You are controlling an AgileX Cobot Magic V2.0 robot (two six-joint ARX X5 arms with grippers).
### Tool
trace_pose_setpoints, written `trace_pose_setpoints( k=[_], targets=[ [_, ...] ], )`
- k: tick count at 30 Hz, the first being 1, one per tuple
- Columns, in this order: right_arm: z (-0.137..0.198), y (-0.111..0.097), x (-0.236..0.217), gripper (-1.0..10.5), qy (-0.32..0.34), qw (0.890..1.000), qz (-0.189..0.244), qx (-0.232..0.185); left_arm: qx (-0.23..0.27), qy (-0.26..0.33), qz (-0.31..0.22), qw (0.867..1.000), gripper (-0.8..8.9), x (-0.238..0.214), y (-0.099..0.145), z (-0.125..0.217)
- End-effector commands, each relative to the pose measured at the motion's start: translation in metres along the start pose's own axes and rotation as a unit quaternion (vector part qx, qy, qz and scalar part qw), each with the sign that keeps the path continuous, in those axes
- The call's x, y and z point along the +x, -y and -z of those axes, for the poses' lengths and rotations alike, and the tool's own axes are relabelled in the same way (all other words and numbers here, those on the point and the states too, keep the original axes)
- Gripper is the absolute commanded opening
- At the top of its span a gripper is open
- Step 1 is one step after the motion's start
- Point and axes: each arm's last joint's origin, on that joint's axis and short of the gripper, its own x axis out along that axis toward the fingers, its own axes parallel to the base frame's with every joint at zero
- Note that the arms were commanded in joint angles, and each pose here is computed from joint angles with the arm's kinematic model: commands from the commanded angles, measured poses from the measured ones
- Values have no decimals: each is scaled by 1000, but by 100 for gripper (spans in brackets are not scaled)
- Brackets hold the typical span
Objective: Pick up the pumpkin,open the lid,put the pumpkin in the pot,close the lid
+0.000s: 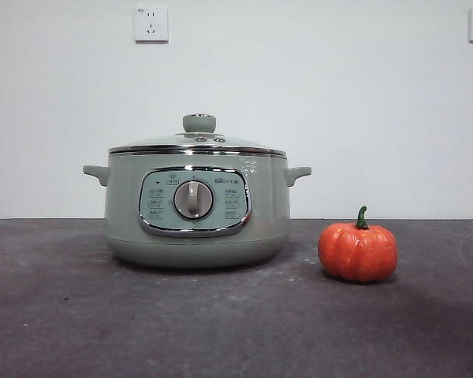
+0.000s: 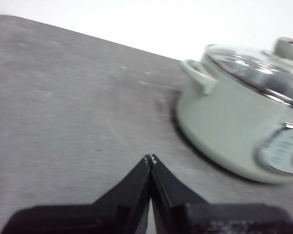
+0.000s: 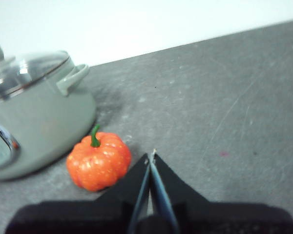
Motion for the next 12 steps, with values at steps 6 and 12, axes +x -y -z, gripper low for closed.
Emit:
trace_pose_setpoints(
  k=[6, 12],
  targets=[
    [-5, -3, -1, -12, -12, 993, -24, 117, -75, -21, 71, 994, -8, -2, 6, -4],
    [-33, -12, -6, -12, -6, 992, -49, 113, -66, -10, 97, 993, -8, -18, 20, -37]
  ],
)
